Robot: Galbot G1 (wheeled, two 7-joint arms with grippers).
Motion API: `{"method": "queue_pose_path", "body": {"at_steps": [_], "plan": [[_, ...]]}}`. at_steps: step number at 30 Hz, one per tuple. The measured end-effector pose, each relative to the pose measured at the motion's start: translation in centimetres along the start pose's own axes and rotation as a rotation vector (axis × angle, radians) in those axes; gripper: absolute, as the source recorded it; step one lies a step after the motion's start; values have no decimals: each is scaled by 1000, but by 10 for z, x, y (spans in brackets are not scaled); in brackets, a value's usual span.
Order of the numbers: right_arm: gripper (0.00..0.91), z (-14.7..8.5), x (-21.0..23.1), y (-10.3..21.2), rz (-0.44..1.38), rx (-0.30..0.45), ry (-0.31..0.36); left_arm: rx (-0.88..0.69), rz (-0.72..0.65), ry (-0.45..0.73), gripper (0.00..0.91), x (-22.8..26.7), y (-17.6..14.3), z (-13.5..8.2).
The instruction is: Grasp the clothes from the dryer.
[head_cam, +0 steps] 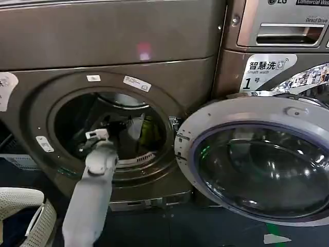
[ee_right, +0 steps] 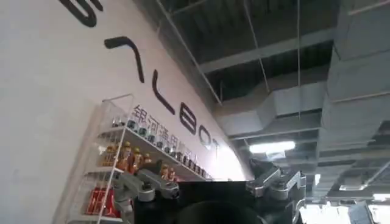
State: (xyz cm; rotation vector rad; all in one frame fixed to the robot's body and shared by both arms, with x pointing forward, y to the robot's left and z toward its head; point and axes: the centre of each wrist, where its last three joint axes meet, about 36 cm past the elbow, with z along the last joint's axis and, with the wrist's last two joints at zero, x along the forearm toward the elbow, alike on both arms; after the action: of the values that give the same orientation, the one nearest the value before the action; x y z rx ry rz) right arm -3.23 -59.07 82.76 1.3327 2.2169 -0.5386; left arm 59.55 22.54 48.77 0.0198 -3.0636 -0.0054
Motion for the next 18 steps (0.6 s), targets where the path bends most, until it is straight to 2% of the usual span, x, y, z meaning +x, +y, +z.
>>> {"method": "queue_pose_path", "body": {"at_steps": [18], "plan": [[907, 5, -3, 3, -14, -17, -11, -40, -1, 40, 907, -111, 1, -25]]}}
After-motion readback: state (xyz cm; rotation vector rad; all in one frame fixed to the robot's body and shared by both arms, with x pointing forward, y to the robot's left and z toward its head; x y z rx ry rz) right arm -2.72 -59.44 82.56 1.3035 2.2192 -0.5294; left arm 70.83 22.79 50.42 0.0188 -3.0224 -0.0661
